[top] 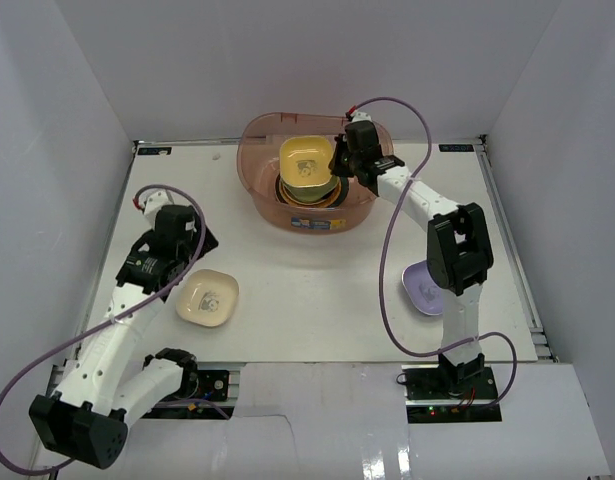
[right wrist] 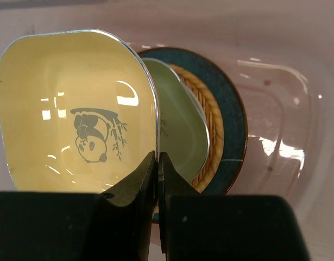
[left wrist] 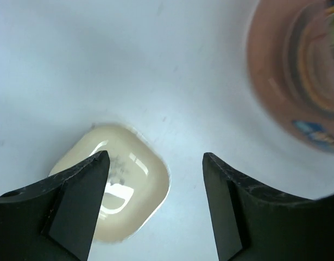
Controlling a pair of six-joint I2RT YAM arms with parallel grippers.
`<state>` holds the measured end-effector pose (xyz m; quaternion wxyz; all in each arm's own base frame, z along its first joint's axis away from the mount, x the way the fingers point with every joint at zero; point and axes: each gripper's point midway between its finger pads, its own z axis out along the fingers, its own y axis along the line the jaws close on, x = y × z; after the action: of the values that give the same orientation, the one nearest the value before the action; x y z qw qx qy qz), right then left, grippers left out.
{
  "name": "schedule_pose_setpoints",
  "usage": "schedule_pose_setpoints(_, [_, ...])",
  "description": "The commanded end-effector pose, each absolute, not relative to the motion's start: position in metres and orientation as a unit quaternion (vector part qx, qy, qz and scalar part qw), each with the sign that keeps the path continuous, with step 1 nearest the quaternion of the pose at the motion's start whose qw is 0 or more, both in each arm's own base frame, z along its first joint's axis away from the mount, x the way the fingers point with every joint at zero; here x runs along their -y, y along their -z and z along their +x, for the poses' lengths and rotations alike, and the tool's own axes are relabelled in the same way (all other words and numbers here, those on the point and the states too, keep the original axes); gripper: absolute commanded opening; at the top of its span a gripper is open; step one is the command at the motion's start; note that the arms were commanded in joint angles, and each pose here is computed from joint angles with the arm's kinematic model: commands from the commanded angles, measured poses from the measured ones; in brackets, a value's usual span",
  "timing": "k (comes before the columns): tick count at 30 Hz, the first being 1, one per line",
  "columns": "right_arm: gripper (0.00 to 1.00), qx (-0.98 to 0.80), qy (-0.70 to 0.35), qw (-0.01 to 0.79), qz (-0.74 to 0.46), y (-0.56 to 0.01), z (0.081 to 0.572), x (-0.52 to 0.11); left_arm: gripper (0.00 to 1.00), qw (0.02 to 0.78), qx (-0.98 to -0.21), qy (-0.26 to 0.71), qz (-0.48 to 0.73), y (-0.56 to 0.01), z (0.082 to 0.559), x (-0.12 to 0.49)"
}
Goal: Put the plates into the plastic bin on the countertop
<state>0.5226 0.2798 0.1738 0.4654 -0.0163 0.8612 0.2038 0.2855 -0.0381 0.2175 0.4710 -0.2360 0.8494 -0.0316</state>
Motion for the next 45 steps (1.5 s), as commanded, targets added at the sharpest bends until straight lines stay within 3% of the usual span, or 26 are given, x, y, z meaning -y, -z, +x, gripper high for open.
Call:
schedule_pose_setpoints(1, [0.08,-0.846,-0.209,0.49,-0.019,-0.199,0.529,-0.286,0.81,0.371,-0.87,0.016,-0.325,-0.173,0.228,0.028])
schedule_pose_setpoints(6, [0.1,-0.863,-0.192,0.466,-0.023,-0.171,0.529,-0.284,0.87,0.283,-0.876,0.018,-0.391,-0.153,0.19,0.033])
schedule_pose_setpoints(9, [0.28,-0.868,-0.183,0.461,-0.023,-0.163,0.529,-0.282,0.87,0.213,-0.889,-0.012,-0.404,-0.138,0.168,0.034])
schedule_pose_setpoints(10, [0.44,-0.868,-0.185,0.461,-0.024,-0.163,0.529,-0.283,0.87,0.182,-0.893,-0.017,-0.41,-0.13,0.162,0.039])
schedule_pose_setpoints(15, [0.73,-0.848,-0.209,0.484,-0.05,-0.202,0.521,-0.287,0.88,0.076,-0.903,-0.039,-0.421,-0.088,0.121,0.047])
schedule_pose_setpoints(21, [0.74,-0.801,-0.217,0.551,-0.094,-0.294,0.486,-0.269,0.83,0.101,-0.891,-0.019,-0.443,-0.088,0.125,0.048])
schedule_pose_setpoints(25, [0.74,-0.787,-0.212,0.568,-0.111,-0.319,0.426,-0.236,0.77,0.083,-0.896,-0.002,-0.435,-0.069,0.125,0.057])
schedule_pose_setpoints(27, [0.73,-0.787,-0.223,0.563,-0.116,-0.31,0.4,-0.228,0.76,0.076,-0.897,-0.011,-0.434,-0.061,0.129,0.058])
schedule_pose_setpoints(32, [0.72,-0.844,-0.201,0.485,-0.108,-0.218,0.318,-0.187,0.73,0.072,-0.902,-0.039,-0.423,-0.034,0.137,0.053])
schedule_pose_setpoints(34, [0.71,-0.858,-0.161,0.481,-0.084,-0.204,0.293,-0.159,0.61,0.074,-0.907,-0.04,-0.412,-0.025,0.143,0.053])
schedule_pose_setpoints(35, [0.71,-0.879,-0.138,0.449,-0.079,-0.17,0.273,-0.145,0.55,0.075,-0.911,-0.034,-0.405,-0.024,0.146,0.055])
schedule_pose_setpoints(36, [0.73,-0.885,-0.126,0.443,-0.069,-0.162,0.263,-0.135,0.44,0.076,-0.918,-0.029,-0.388,-0.023,0.148,0.057])
schedule_pose_setpoints(37, [0.74,-0.886,-0.111,0.447,-0.054,-0.161,0.255,-0.123,0.21,0.083,-0.92,-0.018,-0.384,-0.022,0.155,0.06])
schedule_pose_setpoints(39, [0.78,-0.91,-0.091,0.402,-0.031,-0.135,0.234,-0.109,0.0,0.093,-0.924,0.0,-0.37,-0.02,0.162,0.065])
schedule_pose_setpoints(45, [0.86,-0.935,-0.016,0.355,0.016,-0.087,0.219,-0.078,0.0,0.155,-0.935,0.085,-0.308,-0.053,0.181,0.083])
